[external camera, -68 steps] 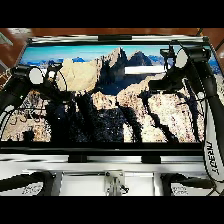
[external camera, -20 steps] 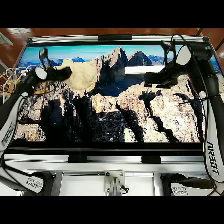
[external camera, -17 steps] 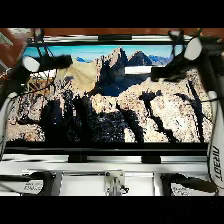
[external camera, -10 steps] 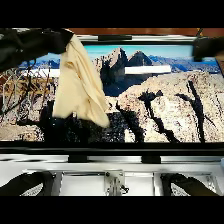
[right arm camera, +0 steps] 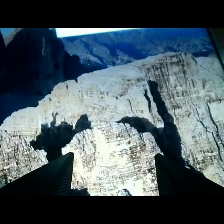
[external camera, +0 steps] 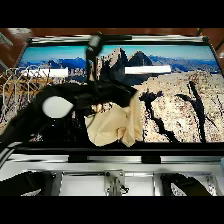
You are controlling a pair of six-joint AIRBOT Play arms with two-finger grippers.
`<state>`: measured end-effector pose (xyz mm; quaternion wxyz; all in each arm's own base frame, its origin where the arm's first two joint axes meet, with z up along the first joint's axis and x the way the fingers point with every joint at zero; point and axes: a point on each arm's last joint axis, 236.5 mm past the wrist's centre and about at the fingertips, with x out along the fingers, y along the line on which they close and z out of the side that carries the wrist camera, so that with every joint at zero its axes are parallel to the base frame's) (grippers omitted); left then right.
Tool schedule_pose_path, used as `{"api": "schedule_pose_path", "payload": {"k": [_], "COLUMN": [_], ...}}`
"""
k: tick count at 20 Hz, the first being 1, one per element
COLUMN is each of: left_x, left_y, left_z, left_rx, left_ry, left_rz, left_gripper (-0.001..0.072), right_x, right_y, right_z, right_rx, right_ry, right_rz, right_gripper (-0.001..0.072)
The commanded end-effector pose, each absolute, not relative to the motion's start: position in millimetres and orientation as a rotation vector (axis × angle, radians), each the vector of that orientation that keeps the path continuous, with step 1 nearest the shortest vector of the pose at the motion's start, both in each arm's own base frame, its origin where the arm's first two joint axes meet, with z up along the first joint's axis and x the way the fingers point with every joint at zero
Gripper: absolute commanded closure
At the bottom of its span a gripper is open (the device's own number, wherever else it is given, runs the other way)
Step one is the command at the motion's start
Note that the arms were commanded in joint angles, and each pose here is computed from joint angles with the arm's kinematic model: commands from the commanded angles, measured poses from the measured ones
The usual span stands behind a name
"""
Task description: Fold the shirts.
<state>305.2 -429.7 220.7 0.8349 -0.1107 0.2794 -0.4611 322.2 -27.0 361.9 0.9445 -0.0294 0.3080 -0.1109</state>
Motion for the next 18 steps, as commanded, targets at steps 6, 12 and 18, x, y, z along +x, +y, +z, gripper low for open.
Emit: {"api": "schedule_pose_path", "payload": {"k": [6,12,18], "left_x": [297.7,236.9,215.5], "left_y": [-259.2,-186.9,-231.0], "left_z": [97.2,-1.9,-61.6], "left_rx": [0.067,-0.161,-0.383], "left_ry": [1.247,1.533,1.575], "left_rz": [-0.642,-0.474,-0.496], "left_gripper": [0.0196,0.0027,0.0034], "right_x": [313.3,314.5,313.8], "right_y": [-33.4,46.6,45.6], "right_z": [279.5,117.0,63.0], "right_rx": [-0.22,0.184,0.29], "right_ry": [0.98,1.337,1.38], "right_rz": [-0.237,0.188,0.167], "right_gripper": [0.0089,0.0089,0.0089]}}
